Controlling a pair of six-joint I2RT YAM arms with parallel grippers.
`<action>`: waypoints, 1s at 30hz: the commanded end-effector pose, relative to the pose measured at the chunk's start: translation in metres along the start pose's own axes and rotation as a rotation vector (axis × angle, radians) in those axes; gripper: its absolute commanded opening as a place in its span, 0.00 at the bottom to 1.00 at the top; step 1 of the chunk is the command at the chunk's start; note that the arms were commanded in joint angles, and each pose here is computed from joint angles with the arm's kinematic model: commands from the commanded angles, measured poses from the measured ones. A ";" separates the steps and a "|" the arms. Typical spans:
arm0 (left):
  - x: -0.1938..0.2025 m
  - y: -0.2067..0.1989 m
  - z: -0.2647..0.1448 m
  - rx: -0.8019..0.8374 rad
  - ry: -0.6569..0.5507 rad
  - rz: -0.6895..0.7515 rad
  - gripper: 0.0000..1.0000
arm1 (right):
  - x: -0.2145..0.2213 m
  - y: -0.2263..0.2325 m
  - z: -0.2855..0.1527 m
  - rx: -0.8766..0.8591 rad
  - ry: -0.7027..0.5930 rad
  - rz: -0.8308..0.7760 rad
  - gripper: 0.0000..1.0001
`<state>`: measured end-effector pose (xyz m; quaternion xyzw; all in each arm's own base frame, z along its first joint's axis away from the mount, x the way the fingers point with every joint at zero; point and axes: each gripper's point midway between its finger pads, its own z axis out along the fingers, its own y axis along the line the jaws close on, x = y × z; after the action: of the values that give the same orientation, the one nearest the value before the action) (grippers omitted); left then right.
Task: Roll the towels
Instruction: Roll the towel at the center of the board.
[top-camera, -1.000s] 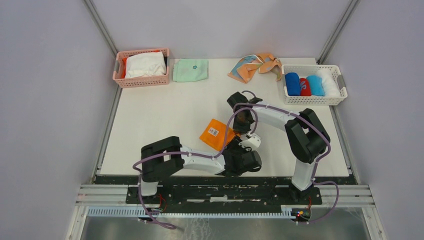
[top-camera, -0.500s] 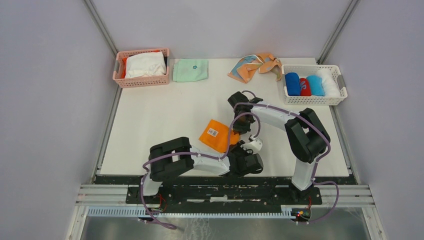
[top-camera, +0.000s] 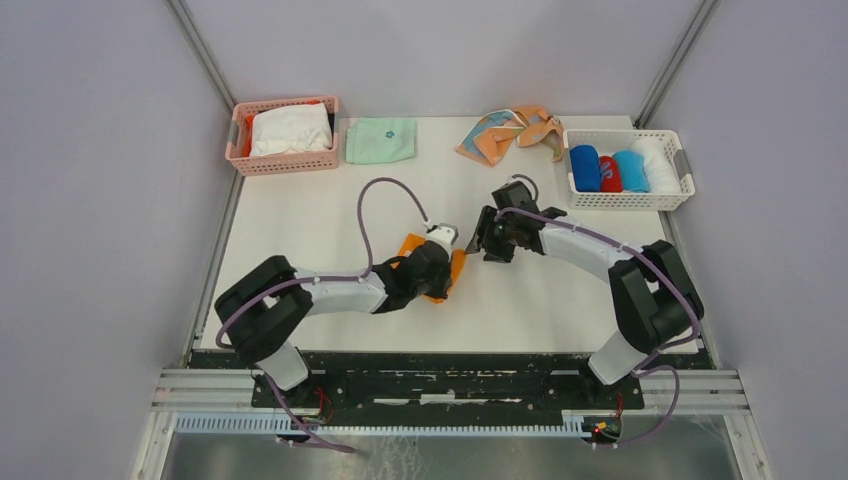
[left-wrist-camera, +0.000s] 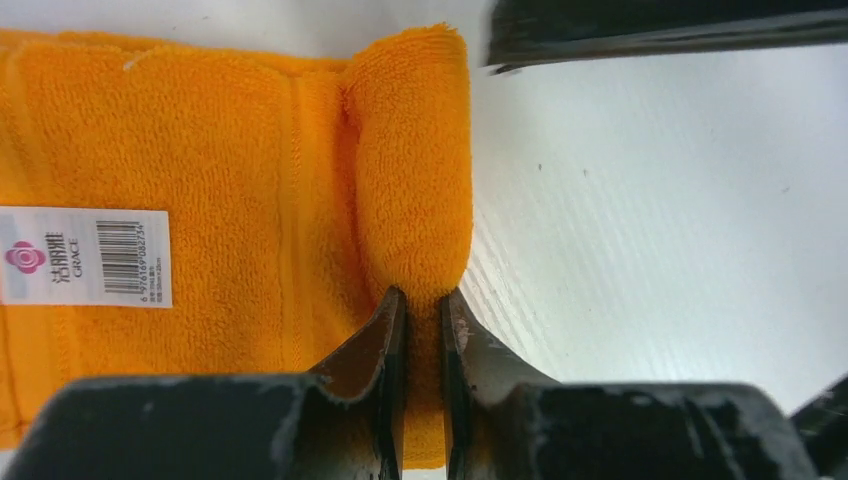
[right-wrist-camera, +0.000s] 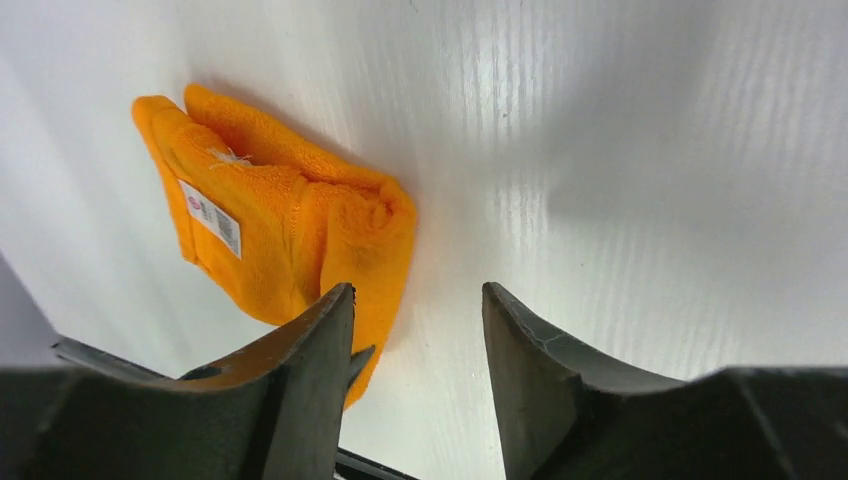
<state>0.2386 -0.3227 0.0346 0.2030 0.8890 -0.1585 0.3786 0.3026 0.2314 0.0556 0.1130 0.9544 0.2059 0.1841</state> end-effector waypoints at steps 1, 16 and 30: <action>0.009 -0.021 -0.007 0.296 0.101 -0.274 0.13 | -0.023 0.028 -0.020 -0.196 -0.088 0.046 0.61; 0.022 0.030 -0.011 0.555 0.144 -1.005 0.13 | -0.006 0.053 0.012 -0.416 -0.018 0.089 0.71; 0.044 0.044 -0.001 0.465 0.224 -1.069 0.15 | 0.027 0.026 0.070 -0.284 0.068 0.083 0.57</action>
<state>0.2440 -0.2829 0.0257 -0.1424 0.8186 -0.5380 0.1421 0.3127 0.2929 0.0285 0.1148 0.8979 0.3916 0.1652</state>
